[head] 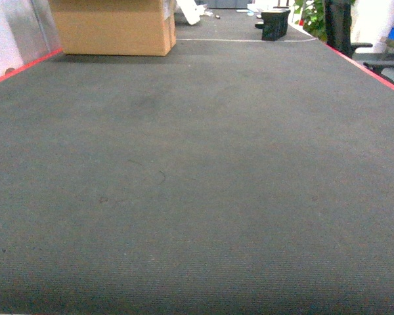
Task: Sort blue parts and orange caps into right shelf containers
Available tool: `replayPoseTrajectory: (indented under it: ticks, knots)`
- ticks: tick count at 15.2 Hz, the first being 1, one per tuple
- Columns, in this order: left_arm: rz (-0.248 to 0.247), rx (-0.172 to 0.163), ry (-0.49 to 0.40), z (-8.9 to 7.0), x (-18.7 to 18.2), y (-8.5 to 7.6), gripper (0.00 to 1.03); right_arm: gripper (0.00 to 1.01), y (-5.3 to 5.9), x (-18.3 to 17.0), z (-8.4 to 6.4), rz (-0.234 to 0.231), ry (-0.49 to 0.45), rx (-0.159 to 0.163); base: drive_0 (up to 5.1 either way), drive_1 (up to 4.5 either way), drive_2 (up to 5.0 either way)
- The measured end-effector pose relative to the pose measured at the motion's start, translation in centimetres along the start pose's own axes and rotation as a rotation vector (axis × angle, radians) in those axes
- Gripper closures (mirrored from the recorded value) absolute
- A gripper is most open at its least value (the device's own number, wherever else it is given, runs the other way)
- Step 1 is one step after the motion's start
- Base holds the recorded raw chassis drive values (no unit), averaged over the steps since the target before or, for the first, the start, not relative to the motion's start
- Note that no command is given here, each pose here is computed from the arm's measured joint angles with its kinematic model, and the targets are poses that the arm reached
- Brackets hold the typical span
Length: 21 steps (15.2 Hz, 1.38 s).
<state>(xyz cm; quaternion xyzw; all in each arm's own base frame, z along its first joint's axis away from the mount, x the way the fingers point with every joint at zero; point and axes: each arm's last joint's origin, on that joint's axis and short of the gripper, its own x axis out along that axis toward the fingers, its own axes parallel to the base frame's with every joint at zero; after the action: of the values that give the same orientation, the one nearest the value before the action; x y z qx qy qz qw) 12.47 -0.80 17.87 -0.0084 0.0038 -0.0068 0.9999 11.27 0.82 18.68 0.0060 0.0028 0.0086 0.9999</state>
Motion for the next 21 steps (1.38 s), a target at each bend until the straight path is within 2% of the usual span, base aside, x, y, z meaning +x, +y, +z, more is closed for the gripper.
replayPoseTrajectory:
  ticks: [2, 3, 5, 6, 7, 12, 13, 14, 21]
  knots:
    - [0.040, 0.001, 0.002, -0.3, -0.4, 0.9, 0.61, 0.61, -1.0, -0.2, -0.6, -0.046, 0.004, -0.003, 0.0, 0.00, 0.0]
    - [0.013, 0.003, -0.021, -0.5, -0.5, 0.8, 0.61, 0.61, -0.8, -0.3, -0.8, -0.014, 0.001, -0.005, 0.0, 0.00, 0.0]
    - [0.012, 0.004, -0.015, -0.9, -0.8, 0.8, 0.61, 0.61, -0.8, -0.5, -1.0, -0.017, 0.006, -0.005, 0.0, 0.00, 0.0]
    - [0.012, 0.004, -0.017, -0.9, -1.0, 0.8, 0.61, 0.61, -0.8, -1.2, -1.6, -0.016, 0.035, -0.005, 0.0, 0.00, 0.0]
    - [0.015, 0.003, -0.020, -0.8, -1.2, 0.8, 0.61, 0.61, -0.8, -1.5, -1.9, -0.016, -0.004, -0.005, 0.0, 0.00, 0.0]
    - [0.013, 0.003, -0.009, -1.0, -1.7, 0.8, 0.61, 0.61, -0.8, -1.6, -2.0, -0.017, -0.008, -0.005, 0.0, 0.00, 0.0]
    - [0.010, 0.004, 0.040, -1.6, -2.3, 0.8, 0.61, 0.61, -0.8, -1.6, -2.0, -0.017, -0.008, -0.005, 0.0, 0.00, 0.0]
    - [0.013, 0.005, -0.012, -1.2, -2.7, 0.8, 0.61, 0.61, -0.8, -1.6, -2.0, -0.017, -0.008, -0.005, 0.0, 0.00, 0.0]
    - [0.013, 0.006, -0.002, -1.3, -2.7, 0.8, 0.61, 0.62, -0.8, -1.6, -2.0, -0.017, -0.008, -0.005, 0.0, 0.00, 0.0]
